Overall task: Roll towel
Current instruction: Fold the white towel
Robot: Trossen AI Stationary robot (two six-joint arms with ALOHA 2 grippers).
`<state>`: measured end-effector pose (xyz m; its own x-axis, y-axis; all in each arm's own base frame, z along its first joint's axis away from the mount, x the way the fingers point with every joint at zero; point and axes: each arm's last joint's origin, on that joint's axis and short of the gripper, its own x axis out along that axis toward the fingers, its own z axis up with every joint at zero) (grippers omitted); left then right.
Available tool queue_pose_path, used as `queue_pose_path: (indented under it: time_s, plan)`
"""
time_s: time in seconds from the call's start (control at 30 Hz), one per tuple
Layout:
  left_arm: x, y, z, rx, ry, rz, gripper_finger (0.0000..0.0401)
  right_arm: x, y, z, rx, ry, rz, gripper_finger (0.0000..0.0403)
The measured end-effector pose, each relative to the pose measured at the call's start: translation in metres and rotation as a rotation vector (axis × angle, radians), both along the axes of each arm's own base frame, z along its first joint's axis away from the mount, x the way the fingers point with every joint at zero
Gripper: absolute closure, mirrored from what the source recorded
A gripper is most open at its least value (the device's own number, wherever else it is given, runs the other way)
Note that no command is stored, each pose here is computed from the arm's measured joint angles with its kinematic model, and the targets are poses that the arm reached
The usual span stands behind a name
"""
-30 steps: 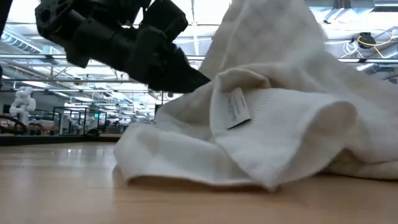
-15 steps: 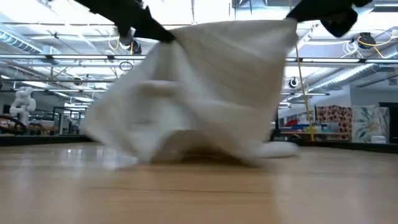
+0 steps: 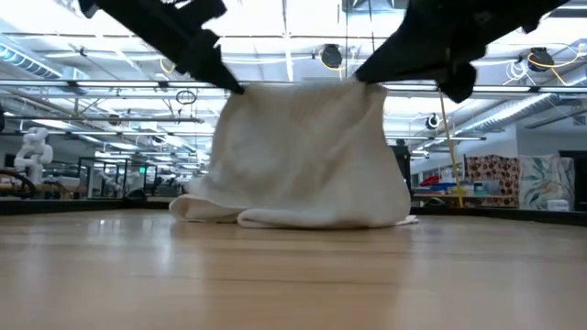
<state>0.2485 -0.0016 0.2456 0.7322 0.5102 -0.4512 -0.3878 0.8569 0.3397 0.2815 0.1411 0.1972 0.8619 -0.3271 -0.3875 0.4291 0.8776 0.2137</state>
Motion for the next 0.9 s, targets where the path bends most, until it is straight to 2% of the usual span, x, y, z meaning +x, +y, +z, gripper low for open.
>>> queue_pose_path:
  time_s: [0.23, 0.33, 0.43, 0.57, 0.77, 0.83, 0.9]
  plan:
    - [-0.004, -0.023, -0.026, -0.226, 0.127, -0.033, 0.0187, 0.005, -0.014, 0.004, -0.037, 0.002, -0.033, 0.0403]
    - [0.000, -0.039, -0.038, -0.282, 0.181, -0.098, 0.0162, 0.008, -0.021, 0.004, -0.052, 0.008, -0.050, 0.0403]
    - [0.004, -0.052, -0.056, -0.281, 0.255, -0.117, 0.0158, 0.010, -0.027, 0.004, -0.054, 0.009, -0.070, 0.0403]
    - [0.009, -0.061, -0.083, -0.222, 0.368, -0.095, 0.0157, 0.012, -0.031, 0.004, -0.076, 0.020, -0.076, 0.0403]
    - [0.012, -0.064, -0.112, -0.036, 0.461, -0.009, 0.0158, 0.013, -0.034, 0.004, -0.093, 0.033, -0.076, 0.0403]
    - [0.013, -0.062, -0.120, -0.002, 0.510, -0.025, 0.0168, 0.013, -0.034, 0.004, -0.104, 0.038, -0.071, 0.0403]
    - [0.016, -0.060, -0.127, 0.016, 0.541, -0.030, 0.0195, 0.013, -0.034, 0.004, -0.106, 0.040, -0.069, 0.0403]
